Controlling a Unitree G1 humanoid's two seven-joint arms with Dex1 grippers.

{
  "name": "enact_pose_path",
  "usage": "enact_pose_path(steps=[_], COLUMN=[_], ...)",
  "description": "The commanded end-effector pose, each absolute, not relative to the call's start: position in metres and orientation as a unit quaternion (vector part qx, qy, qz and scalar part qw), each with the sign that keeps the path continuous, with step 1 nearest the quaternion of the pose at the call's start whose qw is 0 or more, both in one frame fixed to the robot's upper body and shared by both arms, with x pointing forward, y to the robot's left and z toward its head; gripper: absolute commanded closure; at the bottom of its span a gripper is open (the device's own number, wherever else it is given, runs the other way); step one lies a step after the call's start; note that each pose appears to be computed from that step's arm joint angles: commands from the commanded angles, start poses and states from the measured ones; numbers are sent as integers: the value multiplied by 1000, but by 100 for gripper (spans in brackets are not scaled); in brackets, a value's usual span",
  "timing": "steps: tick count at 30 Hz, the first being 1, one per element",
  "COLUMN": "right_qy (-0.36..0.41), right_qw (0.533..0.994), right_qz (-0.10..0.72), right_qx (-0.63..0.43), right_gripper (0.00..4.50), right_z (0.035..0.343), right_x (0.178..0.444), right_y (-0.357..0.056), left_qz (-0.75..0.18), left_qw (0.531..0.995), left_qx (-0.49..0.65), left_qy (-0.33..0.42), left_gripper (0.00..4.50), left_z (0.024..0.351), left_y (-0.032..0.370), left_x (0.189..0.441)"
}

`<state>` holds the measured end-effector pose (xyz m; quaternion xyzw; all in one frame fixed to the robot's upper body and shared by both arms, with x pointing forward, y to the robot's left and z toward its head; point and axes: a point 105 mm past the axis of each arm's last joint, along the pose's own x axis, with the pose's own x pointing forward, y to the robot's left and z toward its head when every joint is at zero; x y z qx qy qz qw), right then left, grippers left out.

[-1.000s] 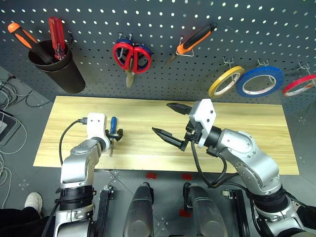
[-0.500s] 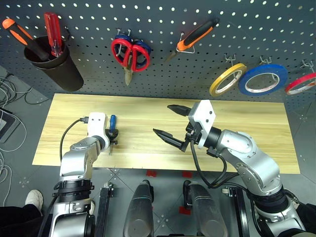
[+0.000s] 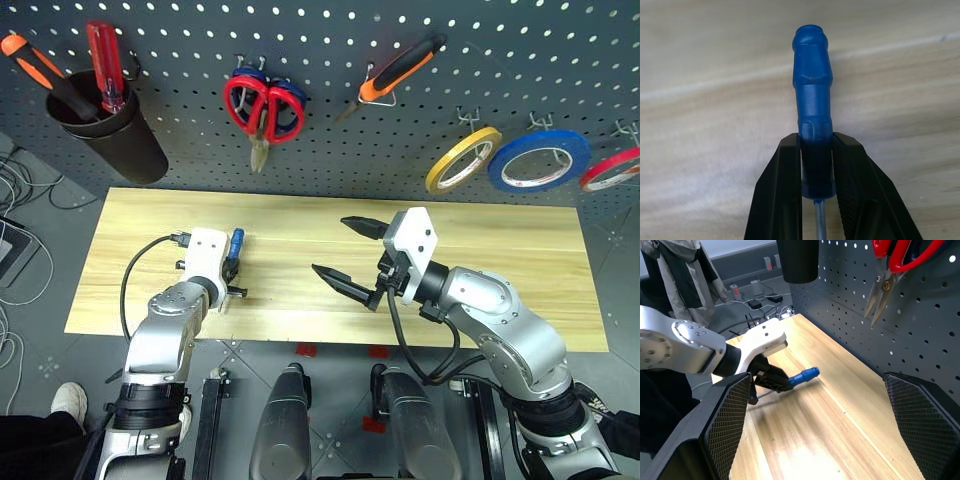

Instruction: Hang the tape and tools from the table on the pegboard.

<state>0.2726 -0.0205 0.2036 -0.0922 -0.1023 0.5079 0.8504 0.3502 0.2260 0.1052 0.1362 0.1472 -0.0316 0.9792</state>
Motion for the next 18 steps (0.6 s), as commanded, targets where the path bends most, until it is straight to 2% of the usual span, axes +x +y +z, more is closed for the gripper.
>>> enact_pose_path(steps=[1, 5, 9, 13, 18], right_qy=[-143, -145, -161, -192, -230], right_qw=[846, 862, 872, 877, 870], right_qz=[506, 485, 462, 441, 435], right_qx=[-83, -40, -10, 14, 11], right_gripper=[0, 0, 0, 0, 0], right_z=[218, 220, 230, 244, 257], right_x=[262, 263, 267, 270, 268], right_y=[-25, -31, -36, -42, -43], left_qz=[-29, -35, -19, 19, 54], left_qw=[980, 976, 966, 949, 925], left_qx=[181, 212, 253, 279, 300], left_qy=[75, 22, -52, -147, -228], left_gripper=[397, 397, 397, 397, 397], left_z=[132, 146, 173, 219, 264], left_y=[208, 184, 173, 173, 182], left_x=[340, 325, 316, 308, 306])
